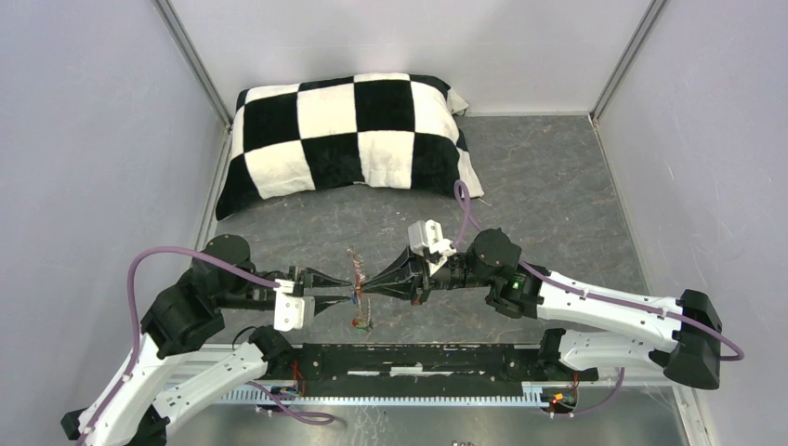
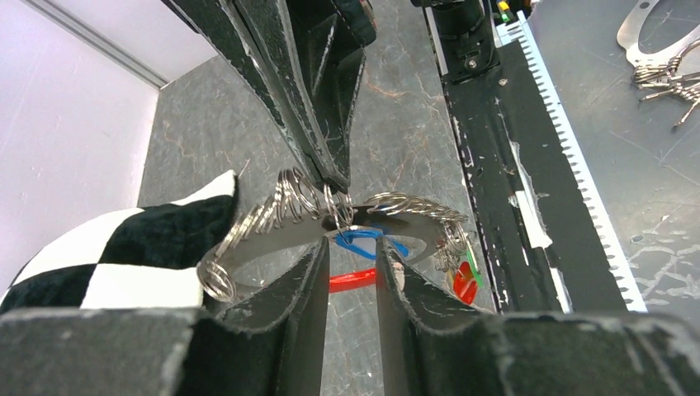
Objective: Put the keys on the keyring
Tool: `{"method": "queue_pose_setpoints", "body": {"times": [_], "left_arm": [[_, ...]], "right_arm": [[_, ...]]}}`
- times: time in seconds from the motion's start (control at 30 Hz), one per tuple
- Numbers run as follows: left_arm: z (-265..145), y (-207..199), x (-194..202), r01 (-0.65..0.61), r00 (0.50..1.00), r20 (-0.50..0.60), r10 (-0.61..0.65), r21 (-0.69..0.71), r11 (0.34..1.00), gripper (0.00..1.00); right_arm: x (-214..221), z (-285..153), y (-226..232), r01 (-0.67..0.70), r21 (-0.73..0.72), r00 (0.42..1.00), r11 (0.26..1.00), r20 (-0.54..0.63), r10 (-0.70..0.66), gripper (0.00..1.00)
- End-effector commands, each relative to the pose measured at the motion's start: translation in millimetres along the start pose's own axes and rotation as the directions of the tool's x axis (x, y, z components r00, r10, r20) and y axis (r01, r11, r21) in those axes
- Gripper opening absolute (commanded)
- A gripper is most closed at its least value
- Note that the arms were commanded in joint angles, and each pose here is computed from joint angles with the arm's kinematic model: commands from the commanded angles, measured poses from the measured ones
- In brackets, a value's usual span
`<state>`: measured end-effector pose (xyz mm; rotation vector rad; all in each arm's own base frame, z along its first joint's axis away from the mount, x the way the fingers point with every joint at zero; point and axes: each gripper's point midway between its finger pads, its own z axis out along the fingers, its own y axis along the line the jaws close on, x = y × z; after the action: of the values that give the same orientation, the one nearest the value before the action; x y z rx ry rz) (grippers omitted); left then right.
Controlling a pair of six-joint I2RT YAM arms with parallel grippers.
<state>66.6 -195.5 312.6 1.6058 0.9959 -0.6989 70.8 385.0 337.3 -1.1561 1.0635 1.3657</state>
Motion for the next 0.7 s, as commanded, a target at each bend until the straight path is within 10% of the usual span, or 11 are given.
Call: {"method": "queue_pose_setpoints", "body": {"times": [0.0,0.67], "left_arm": [[-3.5,2.3,-18.3,-0.033,0.999,0.044,0.032,0.013,0.999,0.33],[-2.5,-3.8,-7.2,-0.035,0.999,0.019,0.035,0.027,0.999,0.13]], "right_arm": [[-20.3,4.4,0.7,0.031,-0.013,0.998,0.999,0.049,-0.03,0.0],[-24.2,4.8,0.4,0.022,-0.009,0.998,1.0,0.064,-0.022,0.0]]}}
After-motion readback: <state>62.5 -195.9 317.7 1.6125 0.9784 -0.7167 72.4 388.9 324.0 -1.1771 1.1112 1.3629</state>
